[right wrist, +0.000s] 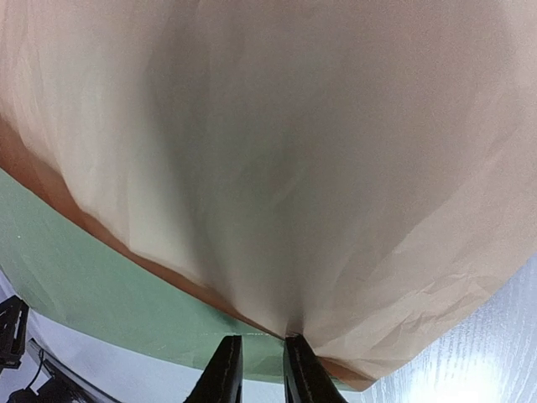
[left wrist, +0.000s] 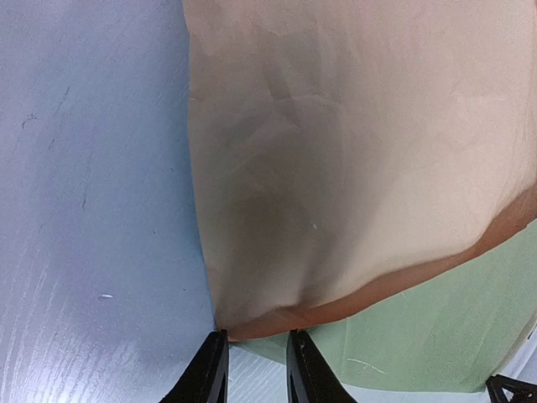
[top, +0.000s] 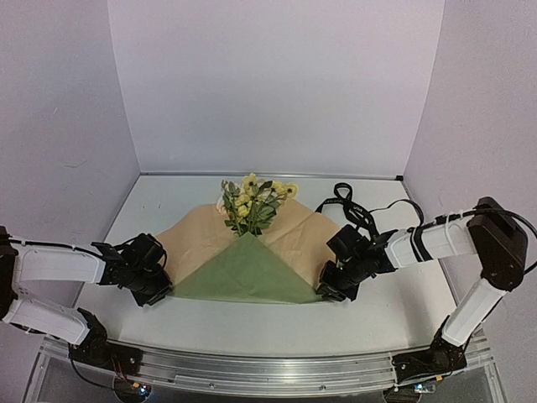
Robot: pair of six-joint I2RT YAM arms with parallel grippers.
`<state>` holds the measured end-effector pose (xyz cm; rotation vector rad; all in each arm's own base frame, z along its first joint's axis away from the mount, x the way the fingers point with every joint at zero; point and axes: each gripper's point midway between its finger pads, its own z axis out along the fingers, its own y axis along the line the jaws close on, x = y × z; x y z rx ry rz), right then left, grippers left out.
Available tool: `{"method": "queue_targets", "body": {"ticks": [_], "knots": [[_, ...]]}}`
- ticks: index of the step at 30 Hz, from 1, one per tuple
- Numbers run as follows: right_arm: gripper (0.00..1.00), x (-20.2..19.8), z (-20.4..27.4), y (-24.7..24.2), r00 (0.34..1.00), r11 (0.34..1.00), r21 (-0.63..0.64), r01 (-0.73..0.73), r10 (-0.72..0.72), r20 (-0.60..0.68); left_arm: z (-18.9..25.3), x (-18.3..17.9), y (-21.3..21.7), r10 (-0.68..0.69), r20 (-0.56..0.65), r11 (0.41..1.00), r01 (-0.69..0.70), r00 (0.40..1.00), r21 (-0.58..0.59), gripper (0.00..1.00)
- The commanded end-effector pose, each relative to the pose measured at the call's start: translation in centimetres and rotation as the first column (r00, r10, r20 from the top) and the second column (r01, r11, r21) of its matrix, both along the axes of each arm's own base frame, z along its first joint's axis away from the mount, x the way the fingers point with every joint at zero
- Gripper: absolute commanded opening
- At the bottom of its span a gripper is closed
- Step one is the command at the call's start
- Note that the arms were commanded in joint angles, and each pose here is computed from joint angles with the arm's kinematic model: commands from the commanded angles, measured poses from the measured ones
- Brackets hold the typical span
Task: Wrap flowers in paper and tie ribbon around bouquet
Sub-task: Press the fold line of the 1/4-folded wrapping paper.
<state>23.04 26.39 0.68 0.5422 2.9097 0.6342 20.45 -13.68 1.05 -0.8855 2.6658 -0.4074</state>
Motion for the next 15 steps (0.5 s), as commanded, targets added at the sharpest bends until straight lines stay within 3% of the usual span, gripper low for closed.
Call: {"method": "queue_targets", "body": {"ticks": [1,7,15], "knots": [[0.24,-2.3,-1.3,-3.6,0.998,0.991,-0.128,-0.026,0.018,-0.063,-0.2,-1.0,1.6,-0.029,-0.065,0.994,0.035,0.997,0.104,0.26],[0.44,-2.4,1.6,-3.8,0.998,0.993,-0.104,-0.062,0.062,-0.007,4.4,2.2,0.4,-0.152,0.052,0.978,0.143,0.987,0.155,0.3],[0.53,-3.9,1.5,-4.7,1.0,0.993,-0.117,-0.014,0.017,0.02,9.7,5.9,-4.7,-0.382,0.195,0.922,0.357,0.903,0.152,0.31]]}}
